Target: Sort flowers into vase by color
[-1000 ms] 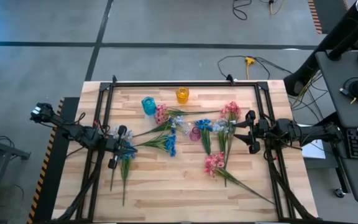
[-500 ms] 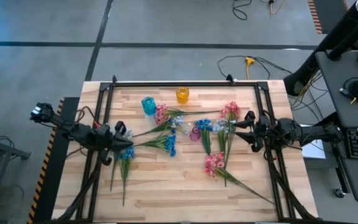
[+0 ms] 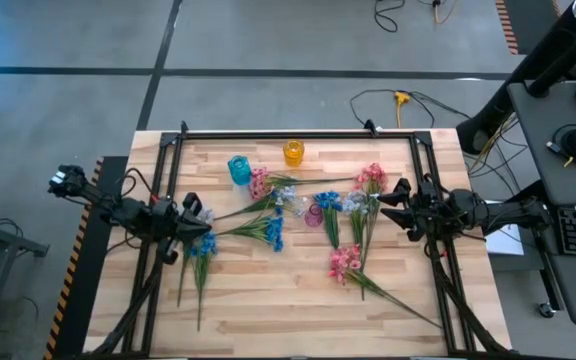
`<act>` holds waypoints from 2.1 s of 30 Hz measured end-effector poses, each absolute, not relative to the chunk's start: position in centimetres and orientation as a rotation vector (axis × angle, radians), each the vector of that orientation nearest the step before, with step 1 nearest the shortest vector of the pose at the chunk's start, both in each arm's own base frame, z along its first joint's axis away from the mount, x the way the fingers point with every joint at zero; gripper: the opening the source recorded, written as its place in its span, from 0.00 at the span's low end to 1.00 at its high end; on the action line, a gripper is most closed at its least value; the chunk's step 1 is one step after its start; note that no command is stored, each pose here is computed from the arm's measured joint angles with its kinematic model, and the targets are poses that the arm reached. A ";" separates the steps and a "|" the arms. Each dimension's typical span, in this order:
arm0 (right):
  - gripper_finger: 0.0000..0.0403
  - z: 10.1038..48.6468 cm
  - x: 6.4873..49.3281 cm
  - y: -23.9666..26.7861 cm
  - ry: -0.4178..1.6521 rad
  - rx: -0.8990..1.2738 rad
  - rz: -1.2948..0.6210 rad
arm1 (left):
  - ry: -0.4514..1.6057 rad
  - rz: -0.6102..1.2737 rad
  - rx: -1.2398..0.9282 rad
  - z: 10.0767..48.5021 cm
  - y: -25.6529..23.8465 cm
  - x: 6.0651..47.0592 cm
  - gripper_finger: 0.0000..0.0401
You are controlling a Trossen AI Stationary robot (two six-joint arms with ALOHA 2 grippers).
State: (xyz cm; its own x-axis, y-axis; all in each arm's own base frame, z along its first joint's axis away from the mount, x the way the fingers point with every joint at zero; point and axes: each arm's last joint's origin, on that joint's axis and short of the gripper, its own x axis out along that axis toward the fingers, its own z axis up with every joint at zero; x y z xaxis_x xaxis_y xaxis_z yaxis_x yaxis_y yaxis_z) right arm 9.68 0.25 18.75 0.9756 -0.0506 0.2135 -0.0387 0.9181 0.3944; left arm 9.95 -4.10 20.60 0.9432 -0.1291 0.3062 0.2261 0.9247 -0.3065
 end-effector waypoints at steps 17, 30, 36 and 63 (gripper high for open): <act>0.52 19.3 9.6 0.2 -0.278 0.448 0.002 | -0.262 -0.111 -0.573 22.3 -4.7 11.8 0.00; 0.52 20.5 9.9 0.3 -0.136 0.413 -0.010 | 0.471 0.172 -0.712 25.6 -6.9 15.8 0.00; 0.52 21.6 9.9 0.3 -0.017 0.390 -0.036 | 0.724 0.276 -0.802 27.0 -7.9 17.0 0.00; 0.52 22.1 10.8 0.3 0.124 0.407 -0.073 | 1.323 0.667 -0.786 23.4 -12.7 21.8 0.00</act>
State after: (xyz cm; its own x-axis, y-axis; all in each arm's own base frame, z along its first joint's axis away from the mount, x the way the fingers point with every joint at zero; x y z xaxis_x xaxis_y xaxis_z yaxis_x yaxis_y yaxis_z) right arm 10.79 0.33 22.14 0.9898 -0.0463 -0.1349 0.0960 0.9157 0.3903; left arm 21.76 -12.72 23.37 0.1364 -0.0133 -0.9906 -0.8045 0.5820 -0.1186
